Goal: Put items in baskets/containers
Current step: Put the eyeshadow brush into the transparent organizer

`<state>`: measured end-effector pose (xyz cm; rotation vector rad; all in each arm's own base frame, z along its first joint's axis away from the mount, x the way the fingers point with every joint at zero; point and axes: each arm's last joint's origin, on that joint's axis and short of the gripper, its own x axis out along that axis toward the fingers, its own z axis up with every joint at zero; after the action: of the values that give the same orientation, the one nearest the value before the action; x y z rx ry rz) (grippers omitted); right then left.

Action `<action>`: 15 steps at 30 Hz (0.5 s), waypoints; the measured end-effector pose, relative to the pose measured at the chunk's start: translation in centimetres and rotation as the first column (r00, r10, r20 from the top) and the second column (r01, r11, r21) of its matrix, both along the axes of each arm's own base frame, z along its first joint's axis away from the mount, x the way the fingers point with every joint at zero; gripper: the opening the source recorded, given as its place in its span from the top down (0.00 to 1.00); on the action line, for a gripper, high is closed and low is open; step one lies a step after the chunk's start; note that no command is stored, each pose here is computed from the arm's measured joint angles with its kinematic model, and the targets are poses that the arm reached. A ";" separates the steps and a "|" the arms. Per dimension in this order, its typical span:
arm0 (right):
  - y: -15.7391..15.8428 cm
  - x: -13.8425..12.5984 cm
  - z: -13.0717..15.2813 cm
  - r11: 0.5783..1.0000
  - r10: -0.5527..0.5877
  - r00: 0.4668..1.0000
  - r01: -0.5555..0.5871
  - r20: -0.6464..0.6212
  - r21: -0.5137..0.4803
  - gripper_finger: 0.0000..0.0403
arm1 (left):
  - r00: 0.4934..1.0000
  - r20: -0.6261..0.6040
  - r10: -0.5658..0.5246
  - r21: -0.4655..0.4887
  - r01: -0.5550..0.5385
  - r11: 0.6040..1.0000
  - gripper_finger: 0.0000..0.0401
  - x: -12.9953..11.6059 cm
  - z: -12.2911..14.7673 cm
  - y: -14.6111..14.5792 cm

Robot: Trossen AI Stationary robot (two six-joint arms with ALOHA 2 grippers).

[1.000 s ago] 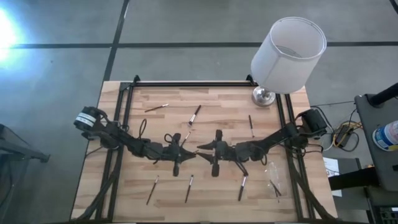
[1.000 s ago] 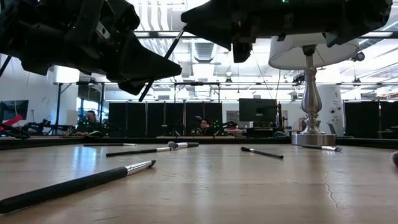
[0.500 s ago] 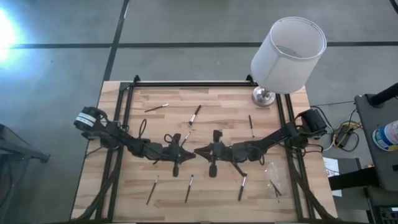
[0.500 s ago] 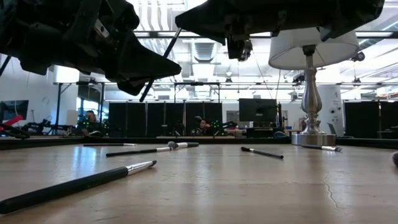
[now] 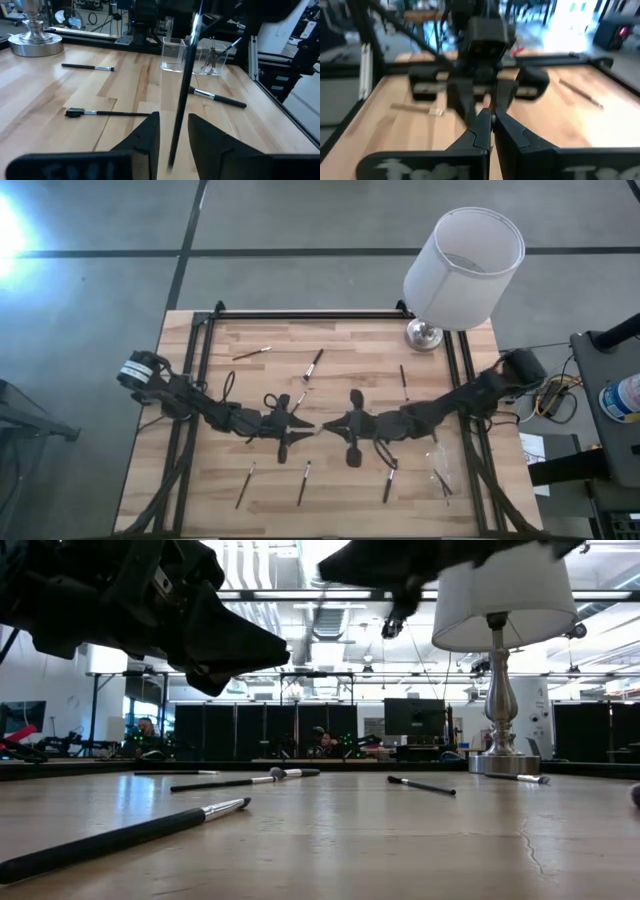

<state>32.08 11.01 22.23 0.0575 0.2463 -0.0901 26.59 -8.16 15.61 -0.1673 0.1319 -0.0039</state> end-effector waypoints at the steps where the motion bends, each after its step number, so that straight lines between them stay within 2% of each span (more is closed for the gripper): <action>1: 0.2 -0.7 0.5 1.000 0.007 0.999 -0.007 -0.033 0.004 0.98 | 1.000 -0.002 -0.001 0.003 0.001 1.000 0.76 0.0 0.0 0.0; 10: 3.4 -8.9 5.8 0.989 0.113 0.954 -0.080 -0.278 0.128 0.98 | 0.999 -0.010 -0.043 0.016 0.043 0.999 0.76 -0.1 -0.1 -0.1; 15: 5.7 -13.6 8.3 0.985 0.078 0.919 -0.012 -0.386 0.170 0.98 | 0.999 -0.012 -0.044 0.018 0.044 0.999 0.76 -0.1 -0.1 -0.1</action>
<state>18.44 16.73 30.54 0.1996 0.6568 -0.0336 26.49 -8.26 15.51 -0.1461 0.1474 -0.0453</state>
